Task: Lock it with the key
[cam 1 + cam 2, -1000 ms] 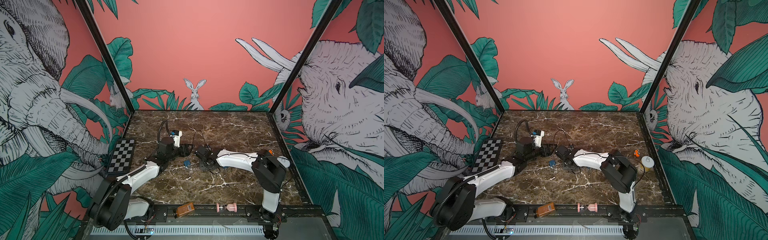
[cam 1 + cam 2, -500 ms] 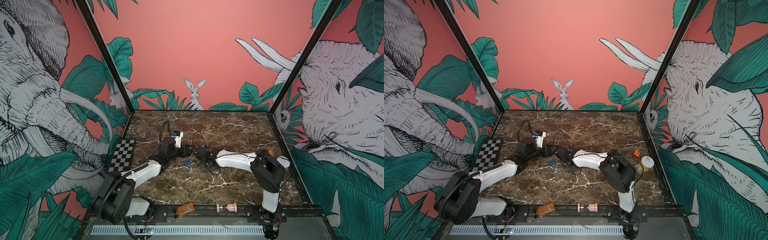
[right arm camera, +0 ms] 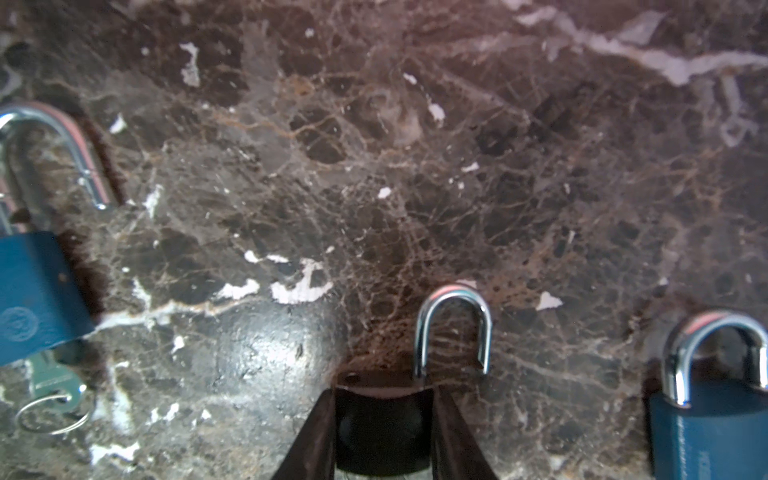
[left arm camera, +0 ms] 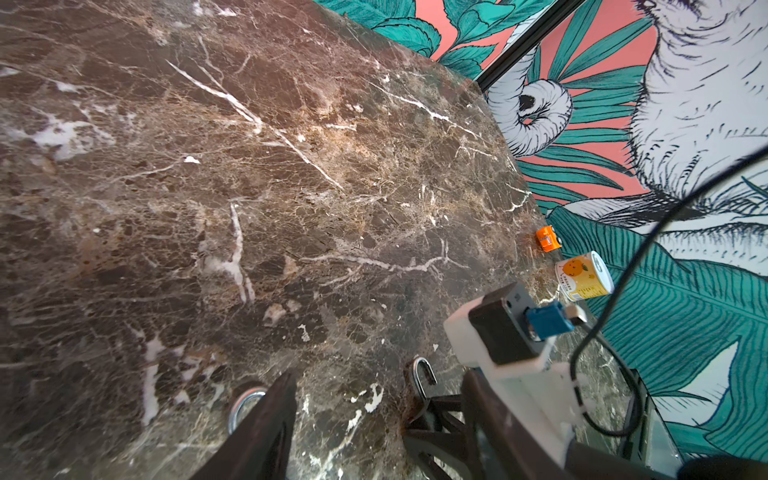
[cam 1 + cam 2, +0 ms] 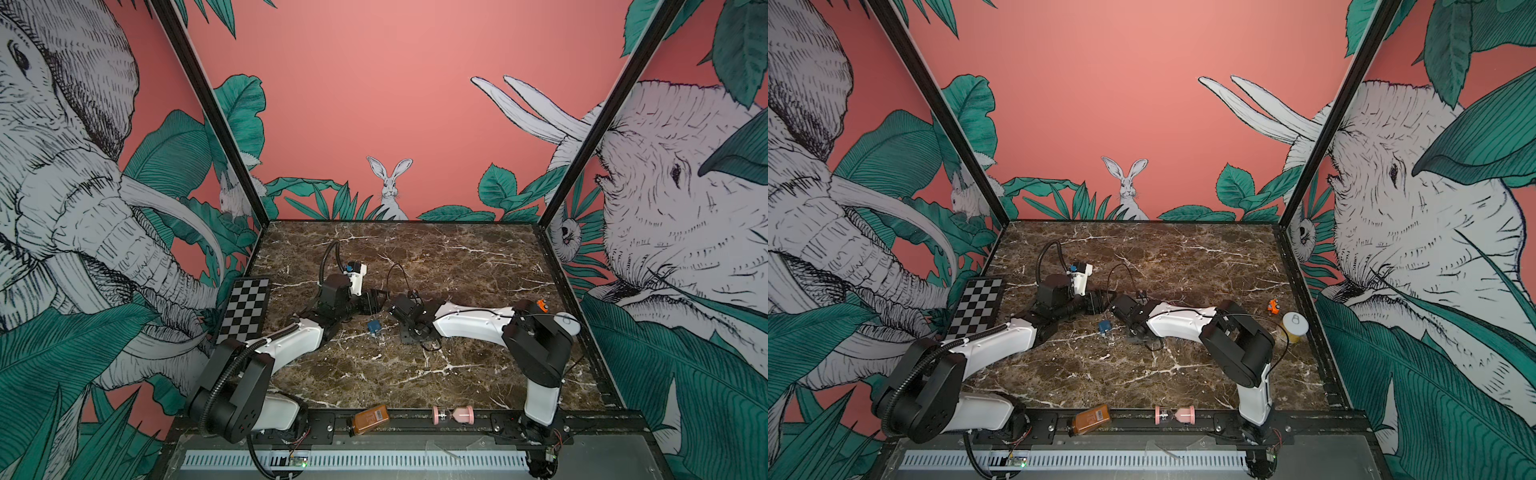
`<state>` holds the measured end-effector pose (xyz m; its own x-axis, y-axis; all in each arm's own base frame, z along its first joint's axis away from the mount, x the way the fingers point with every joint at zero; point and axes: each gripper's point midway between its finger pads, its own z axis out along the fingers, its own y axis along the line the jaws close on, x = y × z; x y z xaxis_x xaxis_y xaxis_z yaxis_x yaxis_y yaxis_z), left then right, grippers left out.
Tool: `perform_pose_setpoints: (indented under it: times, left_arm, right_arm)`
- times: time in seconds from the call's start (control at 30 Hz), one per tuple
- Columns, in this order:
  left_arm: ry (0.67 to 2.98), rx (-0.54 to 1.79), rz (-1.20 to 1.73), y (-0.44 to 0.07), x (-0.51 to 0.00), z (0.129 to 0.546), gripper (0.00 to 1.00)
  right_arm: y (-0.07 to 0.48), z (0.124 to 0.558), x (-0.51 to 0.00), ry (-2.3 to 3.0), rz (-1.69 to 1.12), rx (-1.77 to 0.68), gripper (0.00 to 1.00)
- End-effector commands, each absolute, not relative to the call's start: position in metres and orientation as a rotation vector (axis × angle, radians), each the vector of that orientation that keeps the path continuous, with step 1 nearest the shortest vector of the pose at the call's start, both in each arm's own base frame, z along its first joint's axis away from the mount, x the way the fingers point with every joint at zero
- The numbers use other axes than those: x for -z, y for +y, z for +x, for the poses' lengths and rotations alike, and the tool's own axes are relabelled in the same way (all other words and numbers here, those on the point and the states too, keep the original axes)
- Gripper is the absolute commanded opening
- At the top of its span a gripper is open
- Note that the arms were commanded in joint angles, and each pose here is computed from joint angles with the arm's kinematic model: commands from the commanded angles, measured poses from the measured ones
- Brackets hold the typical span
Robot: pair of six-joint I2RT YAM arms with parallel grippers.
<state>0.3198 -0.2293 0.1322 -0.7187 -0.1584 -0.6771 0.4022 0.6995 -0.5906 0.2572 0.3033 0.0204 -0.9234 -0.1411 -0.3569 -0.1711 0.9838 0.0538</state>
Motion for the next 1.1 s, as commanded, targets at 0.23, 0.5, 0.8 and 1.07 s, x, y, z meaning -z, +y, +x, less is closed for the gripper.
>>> perform_pose_setpoints:
  times: [0.23, 0.5, 0.8, 1.07]
  left_arm:
    - [2.256, 1.041, 0.227, -0.241, -0.133, 0.318, 0.58]
    - [2.222, 1.373, 0.330, -0.288, -0.144, 0.305, 0.56]
    - [2.162, 1.602, 0.396, -0.326, -0.158, 0.297, 0.53]
    - [2.199, 1.651, 0.477, -0.344, -0.155, 0.283, 0.45]
  right_arm:
    - [0.317, 0.255, -0.070, 2.507, -0.663, -0.452, 0.30]
    - [0.315, 0.252, -0.119, 2.285, -0.853, -0.502, 0.29]
    - [0.312, 0.255, -0.141, 2.222, -0.878, -0.482, 0.28]
    - [0.308, 0.256, -0.152, 2.195, -0.864, -0.465, 0.28]
